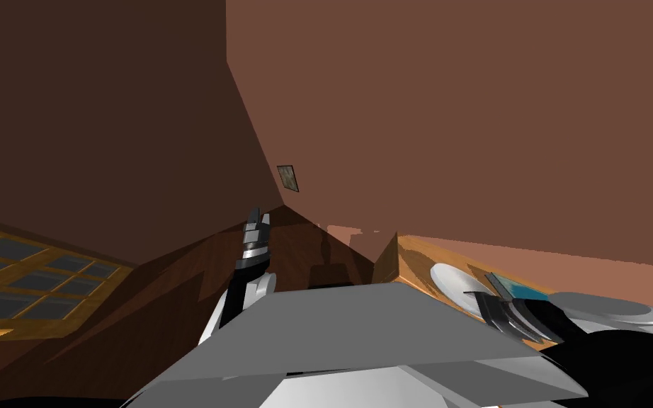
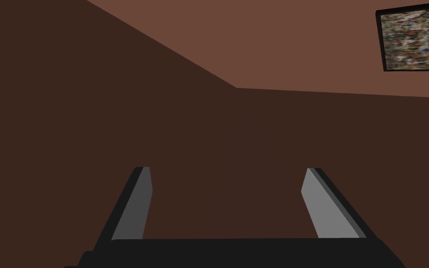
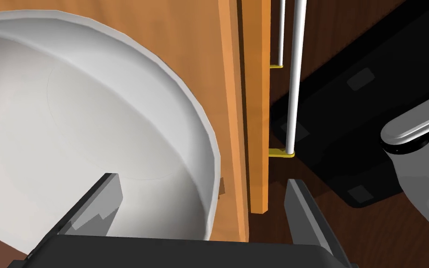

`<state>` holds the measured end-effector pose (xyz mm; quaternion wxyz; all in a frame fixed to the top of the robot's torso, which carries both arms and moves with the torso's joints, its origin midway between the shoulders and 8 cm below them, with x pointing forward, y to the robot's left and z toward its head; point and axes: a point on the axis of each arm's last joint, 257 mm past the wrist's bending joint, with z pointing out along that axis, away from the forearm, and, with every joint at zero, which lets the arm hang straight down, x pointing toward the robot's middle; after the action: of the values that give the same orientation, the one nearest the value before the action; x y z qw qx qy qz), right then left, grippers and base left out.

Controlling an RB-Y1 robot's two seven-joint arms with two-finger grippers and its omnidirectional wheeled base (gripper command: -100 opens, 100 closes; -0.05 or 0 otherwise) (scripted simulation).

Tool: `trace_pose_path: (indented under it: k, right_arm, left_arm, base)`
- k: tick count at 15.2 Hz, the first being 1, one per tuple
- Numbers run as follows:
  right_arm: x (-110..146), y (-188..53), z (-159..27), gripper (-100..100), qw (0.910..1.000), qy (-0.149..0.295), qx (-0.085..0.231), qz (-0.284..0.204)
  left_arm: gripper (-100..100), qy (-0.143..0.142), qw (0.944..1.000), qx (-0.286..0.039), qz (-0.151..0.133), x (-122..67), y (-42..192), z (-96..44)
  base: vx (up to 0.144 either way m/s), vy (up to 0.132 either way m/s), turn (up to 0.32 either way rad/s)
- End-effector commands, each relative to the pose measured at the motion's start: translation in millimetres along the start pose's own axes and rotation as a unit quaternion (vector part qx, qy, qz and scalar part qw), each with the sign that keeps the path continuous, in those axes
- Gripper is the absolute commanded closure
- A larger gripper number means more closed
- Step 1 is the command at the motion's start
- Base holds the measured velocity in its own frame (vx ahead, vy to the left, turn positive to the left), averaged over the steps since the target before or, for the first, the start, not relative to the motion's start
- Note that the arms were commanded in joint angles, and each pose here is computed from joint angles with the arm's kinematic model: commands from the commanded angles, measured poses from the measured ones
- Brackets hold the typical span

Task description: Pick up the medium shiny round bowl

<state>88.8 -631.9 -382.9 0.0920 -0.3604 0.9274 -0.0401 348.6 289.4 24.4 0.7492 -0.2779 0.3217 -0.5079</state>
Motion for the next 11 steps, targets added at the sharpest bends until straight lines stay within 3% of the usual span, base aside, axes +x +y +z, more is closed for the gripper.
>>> trace_pose_path:
  k: [1,6,7,11]
  right_arm:
    - [4.5,5.5,6.7,-100,1.0000,0.000,0.001,0.005]
    - [9.4,17.4,17.9,-100,0.9999,-0.001,0.001,0.012]
    - [10.0,18.0,18.7,100,0.9999,0.000,0.001,0.012]
    - [10.0,18.0,18.7,100,0.9999,0.000,0.001,0.011]
  left_arm:
    - [0,0.000,1.0000,0.000,0.000,0.0,0.0,0.0]
    - [0,0.000,1.0000,0.000,0.000,0.0,0.0,0.0]
    - [0,0.000,1.0000,0.000,0.000,0.0,0.0,0.0]
    - [0,0.000,1.0000,0.000,0.000,0.0,0.0,0.0]
  base:
    - [0.015,-0.019,0.091]
    - [0.008,-0.035,0.069]
    - [0.001,-0.009,0.002]
    - [0.000,0.000,0.000]
